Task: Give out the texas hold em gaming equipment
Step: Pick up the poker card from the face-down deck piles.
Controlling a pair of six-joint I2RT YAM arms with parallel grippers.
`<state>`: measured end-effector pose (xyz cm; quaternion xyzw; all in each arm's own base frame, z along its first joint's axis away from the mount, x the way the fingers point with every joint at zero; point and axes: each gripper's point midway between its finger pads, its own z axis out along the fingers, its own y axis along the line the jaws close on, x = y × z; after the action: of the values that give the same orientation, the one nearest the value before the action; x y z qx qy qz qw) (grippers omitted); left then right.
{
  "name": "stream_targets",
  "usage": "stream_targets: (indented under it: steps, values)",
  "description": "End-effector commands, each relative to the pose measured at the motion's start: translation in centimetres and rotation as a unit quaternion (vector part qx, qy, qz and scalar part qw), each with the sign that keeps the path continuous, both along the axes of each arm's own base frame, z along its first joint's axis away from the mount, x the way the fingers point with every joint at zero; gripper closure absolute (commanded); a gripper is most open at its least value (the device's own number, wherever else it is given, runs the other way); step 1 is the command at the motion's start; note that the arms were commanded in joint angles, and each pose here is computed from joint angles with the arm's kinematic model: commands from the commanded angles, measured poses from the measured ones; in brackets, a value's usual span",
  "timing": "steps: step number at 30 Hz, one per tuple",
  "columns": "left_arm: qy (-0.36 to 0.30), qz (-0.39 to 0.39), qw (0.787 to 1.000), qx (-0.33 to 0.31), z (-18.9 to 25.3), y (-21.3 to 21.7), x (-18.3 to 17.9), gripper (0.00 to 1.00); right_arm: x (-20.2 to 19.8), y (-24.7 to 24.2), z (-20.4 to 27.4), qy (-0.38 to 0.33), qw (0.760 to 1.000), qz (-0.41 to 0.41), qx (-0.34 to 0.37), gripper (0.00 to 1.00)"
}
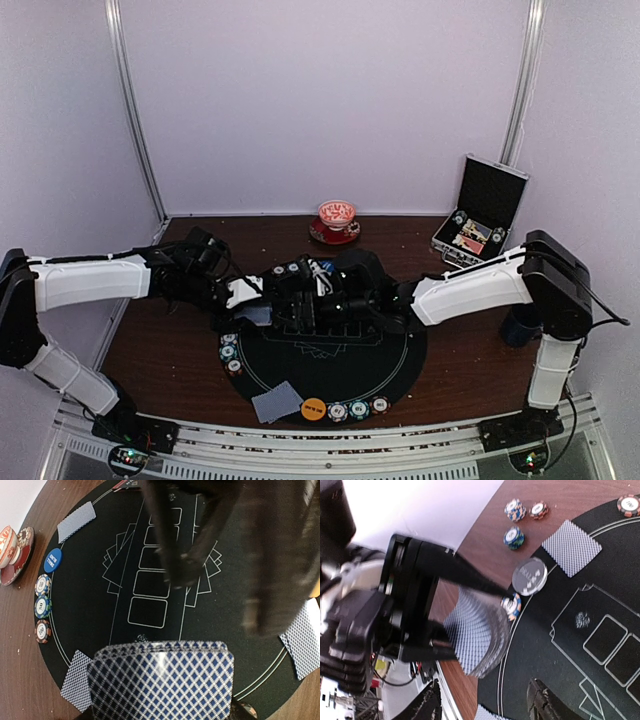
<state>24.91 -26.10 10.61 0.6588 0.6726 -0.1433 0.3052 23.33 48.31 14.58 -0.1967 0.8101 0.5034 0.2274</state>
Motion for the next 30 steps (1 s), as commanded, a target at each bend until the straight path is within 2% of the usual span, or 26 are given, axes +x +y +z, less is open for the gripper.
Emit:
stream_targets:
  steps: [1,14,27,30]
  values:
    - [-0.010,-0.011,1.000,-0.021,1.2,-0.4,-0.3,0.42,2.2,1.4,0.8,0.017,0.998,-0.031,0.053,0.40]
    - [-0.009,-0.013,1.000,-0.021,1.1,-0.4,-0.4,0.42,3.2,3.6,0.9,0.042,0.994,-0.023,0.100,0.40]
    - [-0.008,-0.013,1.000,-0.021,1.0,-0.4,-0.4,0.42,4.0,5.5,-1.8,0.064,0.995,-0.017,0.077,0.38]
    - [-0.008,-0.013,1.000,-0.020,1.0,-0.4,-0.4,0.42,4.0,5.4,-2.4,0.061,0.996,-0.019,0.065,0.40]
